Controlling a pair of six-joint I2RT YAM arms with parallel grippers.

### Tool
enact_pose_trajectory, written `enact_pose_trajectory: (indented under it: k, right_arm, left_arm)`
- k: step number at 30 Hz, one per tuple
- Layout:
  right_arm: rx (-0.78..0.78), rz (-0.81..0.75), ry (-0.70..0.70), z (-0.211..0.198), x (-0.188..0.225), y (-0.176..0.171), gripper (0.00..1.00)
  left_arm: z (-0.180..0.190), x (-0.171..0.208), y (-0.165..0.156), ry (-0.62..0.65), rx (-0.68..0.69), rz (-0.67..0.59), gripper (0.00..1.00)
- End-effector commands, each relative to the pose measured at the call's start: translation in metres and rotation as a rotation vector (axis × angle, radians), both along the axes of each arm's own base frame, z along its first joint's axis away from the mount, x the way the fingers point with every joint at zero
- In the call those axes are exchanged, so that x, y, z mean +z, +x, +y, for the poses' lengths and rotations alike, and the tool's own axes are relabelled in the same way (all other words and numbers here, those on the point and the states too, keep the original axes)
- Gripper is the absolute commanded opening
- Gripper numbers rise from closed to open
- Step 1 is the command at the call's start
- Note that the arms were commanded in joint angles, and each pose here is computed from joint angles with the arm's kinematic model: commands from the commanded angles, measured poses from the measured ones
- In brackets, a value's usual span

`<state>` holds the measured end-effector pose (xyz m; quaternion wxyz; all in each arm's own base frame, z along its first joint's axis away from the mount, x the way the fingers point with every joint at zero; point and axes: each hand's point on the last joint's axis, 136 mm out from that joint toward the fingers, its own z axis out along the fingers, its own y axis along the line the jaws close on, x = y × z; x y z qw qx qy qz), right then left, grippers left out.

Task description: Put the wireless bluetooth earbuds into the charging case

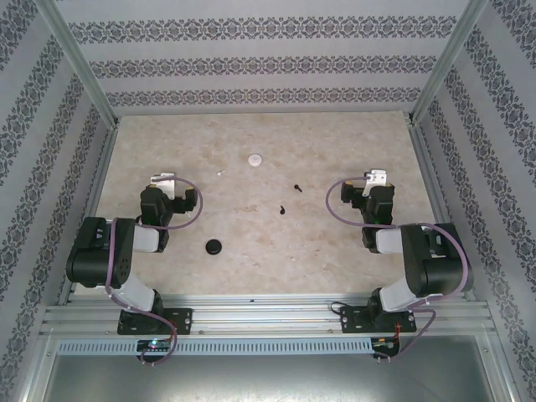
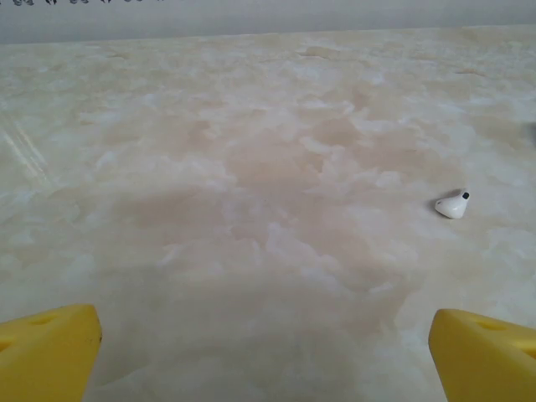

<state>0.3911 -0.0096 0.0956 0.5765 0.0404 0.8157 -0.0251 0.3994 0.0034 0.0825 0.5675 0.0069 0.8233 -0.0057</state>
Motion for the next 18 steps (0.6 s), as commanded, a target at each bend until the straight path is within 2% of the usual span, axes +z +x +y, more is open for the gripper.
enact_pose_trajectory:
  k: [1, 18]
  right_arm:
    - [0.024, -0.027, -0.005, 0.0041, 0.0098, 0.0055, 0.98]
    - [0.026, -0.026, -0.004, 0.0046, 0.0095, 0.0051, 0.98]
  left_arm:
    - [0.0018, 0.0044, 0.0011, -0.013, 0.008, -0.01, 1.0]
    - [0.002, 0.0041, 0.0009, -0.014, 0.009, -0.009, 1.0]
